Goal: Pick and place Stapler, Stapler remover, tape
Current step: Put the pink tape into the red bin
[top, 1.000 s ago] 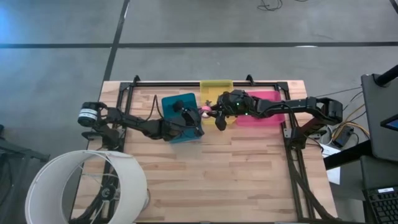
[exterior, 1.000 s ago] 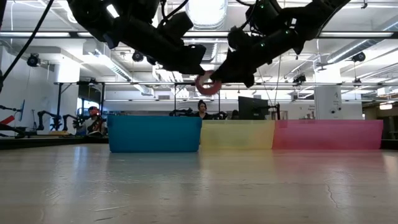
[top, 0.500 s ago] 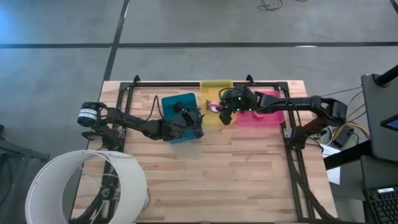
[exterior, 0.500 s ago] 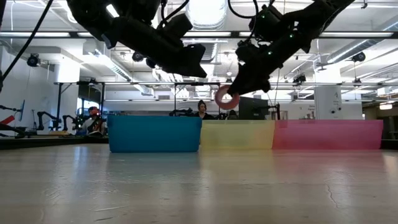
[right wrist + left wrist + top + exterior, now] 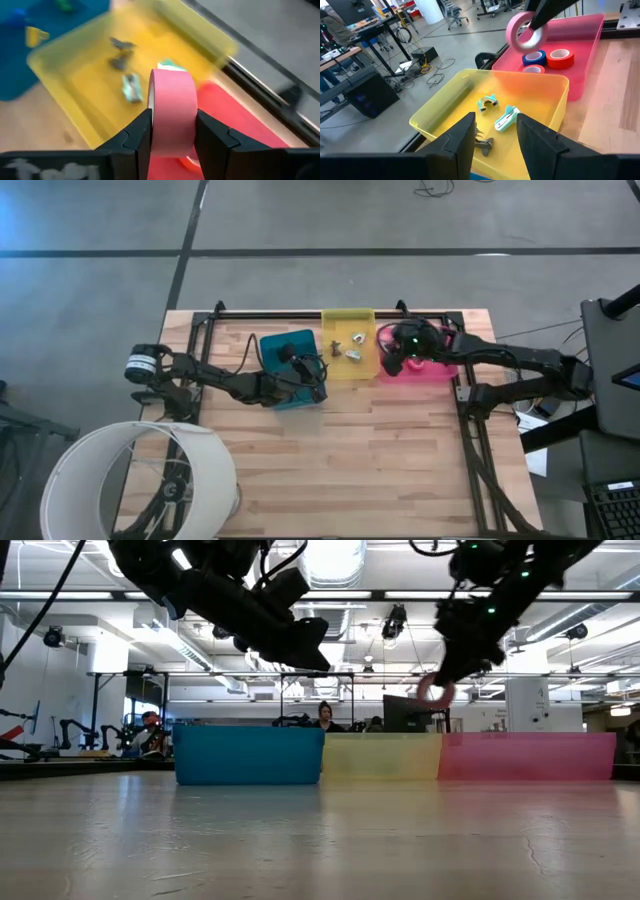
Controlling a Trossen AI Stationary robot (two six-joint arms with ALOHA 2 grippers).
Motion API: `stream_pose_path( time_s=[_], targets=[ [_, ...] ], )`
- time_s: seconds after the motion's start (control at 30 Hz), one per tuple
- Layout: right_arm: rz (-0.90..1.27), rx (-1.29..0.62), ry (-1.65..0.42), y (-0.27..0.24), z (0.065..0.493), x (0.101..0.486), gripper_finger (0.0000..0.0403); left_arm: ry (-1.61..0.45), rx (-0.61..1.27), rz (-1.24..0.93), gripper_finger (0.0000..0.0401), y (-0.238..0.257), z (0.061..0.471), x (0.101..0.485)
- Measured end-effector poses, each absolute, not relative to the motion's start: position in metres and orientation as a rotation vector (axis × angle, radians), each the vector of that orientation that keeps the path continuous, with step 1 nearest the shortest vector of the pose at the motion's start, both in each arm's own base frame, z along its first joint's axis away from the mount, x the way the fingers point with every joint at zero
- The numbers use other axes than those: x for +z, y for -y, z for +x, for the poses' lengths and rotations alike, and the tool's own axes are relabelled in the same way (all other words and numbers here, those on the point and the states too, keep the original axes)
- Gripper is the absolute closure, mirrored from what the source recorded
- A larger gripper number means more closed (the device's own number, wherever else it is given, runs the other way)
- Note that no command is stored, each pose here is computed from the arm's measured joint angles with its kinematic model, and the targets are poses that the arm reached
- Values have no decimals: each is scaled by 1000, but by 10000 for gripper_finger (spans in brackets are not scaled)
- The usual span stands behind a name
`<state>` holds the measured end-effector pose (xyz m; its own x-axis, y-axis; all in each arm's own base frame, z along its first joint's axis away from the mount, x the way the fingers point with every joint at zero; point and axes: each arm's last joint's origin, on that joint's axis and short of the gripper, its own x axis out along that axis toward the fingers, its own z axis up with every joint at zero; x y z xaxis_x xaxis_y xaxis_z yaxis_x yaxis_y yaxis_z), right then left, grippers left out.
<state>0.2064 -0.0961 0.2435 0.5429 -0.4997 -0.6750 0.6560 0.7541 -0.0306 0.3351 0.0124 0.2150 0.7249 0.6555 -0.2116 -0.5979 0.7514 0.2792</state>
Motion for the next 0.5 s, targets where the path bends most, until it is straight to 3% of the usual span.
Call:
stream_pose_path(
  time_s=[0.17,0.33,0.5],
  targets=[
    [309,-779,-727,89,174,236,285,-308,696,197,254,-13,335,215],
    [431,-622,-738,81,156,220,284,-308,696,197,254,-13,335,215],
    [433,-613,-788,81,149,203,280,-303,695,180,254,-13,335,215]
  ],
)
